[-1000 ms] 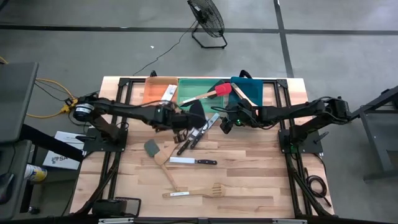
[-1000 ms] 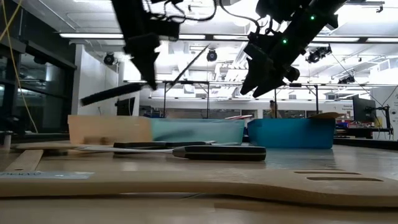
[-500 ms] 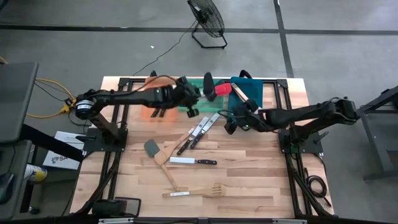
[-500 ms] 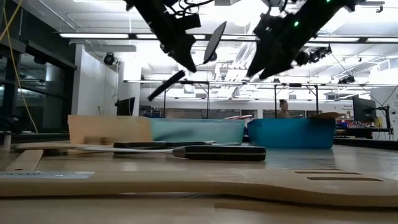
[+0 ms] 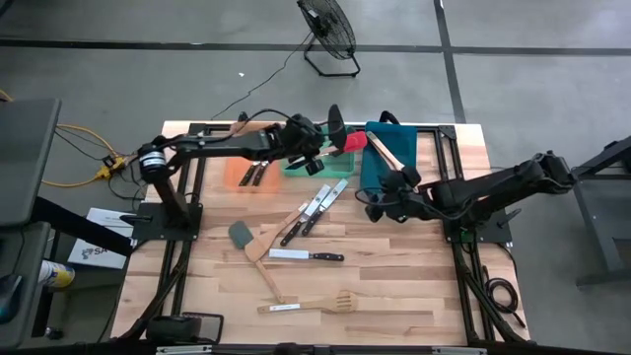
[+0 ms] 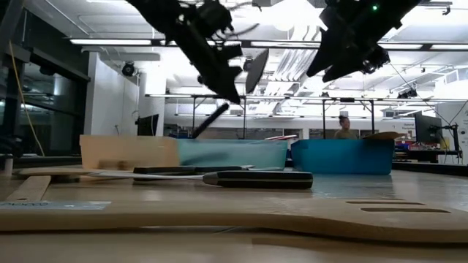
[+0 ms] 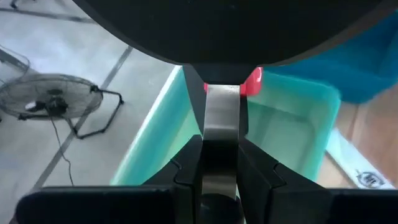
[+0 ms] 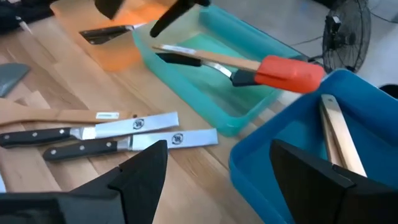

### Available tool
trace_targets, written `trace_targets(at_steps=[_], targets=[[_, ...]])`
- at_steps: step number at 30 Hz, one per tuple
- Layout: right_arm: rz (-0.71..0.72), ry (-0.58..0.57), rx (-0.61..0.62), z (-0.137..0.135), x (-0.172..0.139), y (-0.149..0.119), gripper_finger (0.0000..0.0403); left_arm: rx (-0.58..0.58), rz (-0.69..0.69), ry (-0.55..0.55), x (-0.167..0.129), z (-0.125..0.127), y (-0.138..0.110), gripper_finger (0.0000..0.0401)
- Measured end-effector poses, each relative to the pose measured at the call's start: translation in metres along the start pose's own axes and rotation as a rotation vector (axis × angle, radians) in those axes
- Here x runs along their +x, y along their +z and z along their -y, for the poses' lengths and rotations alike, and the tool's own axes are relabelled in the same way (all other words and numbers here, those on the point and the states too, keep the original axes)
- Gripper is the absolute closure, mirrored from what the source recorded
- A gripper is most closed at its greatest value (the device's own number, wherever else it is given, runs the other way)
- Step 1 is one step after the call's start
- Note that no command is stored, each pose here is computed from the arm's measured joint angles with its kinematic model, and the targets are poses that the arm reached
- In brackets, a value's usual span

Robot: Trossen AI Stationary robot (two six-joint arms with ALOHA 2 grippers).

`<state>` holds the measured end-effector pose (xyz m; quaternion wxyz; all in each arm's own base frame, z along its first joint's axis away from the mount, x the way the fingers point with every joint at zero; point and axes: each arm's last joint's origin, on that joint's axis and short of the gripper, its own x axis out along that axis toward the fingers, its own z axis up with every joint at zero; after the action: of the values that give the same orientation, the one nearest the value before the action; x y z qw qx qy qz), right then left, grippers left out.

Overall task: Pick & Place Kitchen Items
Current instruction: Put the black spatula into the green bin

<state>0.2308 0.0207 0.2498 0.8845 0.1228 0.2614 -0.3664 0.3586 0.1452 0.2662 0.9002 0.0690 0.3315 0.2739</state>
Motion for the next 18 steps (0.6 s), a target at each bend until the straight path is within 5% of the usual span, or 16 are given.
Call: trace_targets(at_steps=[18], targets=[[-0.049, -0.064, 0.030, 0.003, -0.007, -0.013, 0.0128, -0.081, -0.097, -0.012, 0.034, 0.000, -0.021, 0.0338]])
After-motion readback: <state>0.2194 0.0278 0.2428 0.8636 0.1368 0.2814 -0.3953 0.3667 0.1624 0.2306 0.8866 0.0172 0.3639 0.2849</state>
